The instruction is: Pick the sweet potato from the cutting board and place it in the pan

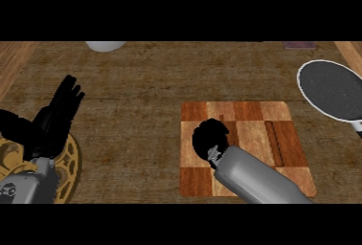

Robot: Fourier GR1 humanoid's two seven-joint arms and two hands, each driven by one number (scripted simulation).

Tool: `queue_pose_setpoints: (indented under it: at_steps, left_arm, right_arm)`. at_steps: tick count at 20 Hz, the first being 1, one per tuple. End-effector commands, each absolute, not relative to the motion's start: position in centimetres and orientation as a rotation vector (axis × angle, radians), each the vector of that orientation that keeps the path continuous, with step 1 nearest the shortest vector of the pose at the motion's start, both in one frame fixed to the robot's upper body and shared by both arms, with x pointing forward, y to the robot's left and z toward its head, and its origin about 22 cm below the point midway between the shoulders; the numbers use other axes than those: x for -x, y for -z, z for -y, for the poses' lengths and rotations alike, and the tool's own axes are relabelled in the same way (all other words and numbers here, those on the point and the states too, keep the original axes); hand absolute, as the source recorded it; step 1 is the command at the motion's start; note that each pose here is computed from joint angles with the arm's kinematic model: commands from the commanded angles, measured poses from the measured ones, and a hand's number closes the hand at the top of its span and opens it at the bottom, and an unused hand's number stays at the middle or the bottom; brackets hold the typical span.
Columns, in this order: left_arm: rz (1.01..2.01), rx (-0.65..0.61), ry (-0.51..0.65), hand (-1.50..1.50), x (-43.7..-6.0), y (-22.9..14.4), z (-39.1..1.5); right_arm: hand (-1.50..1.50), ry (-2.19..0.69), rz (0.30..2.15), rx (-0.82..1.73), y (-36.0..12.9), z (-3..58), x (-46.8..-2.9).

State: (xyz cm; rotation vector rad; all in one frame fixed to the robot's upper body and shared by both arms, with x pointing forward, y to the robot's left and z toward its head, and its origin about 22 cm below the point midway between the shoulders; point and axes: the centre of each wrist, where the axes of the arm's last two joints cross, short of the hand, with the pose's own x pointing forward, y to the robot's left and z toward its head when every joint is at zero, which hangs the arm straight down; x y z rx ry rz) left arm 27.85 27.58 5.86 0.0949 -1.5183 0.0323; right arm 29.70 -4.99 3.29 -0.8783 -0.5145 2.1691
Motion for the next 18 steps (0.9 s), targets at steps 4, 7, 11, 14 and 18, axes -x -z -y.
queue_pose_setpoints:
  at_steps: [4,7,11,14,18]
  left_arm:
    - [1.511,-0.093,-0.041,0.0,-28.1,-6.3,-27.1]
    - [1.524,-0.098,-0.037,0.0,-27.1,-5.3,-27.3]
    - [1.52,-0.102,-0.06,0.0,-27.9,-6.6,-27.4]
    - [1.504,-0.101,-0.037,0.0,-27.9,-6.4,-27.5]
    - [1.507,-0.149,-0.09,0.0,-27.6,-5.4,-28.3]
  right_arm:
    - [1.5,-2.196,0.531,0.792,-0.7,5.9,-30.0]
    - [1.5,-2.148,0.568,0.759,-0.1,5.1,-30.0]
    - [1.5,-2.133,0.721,0.836,-2.3,5.5,-28.1]
    - [1.5,-1.991,0.905,0.937,-5.0,7.3,-30.5]
    - [1.5,-1.555,1.144,0.947,-9.1,13.9,-31.9]
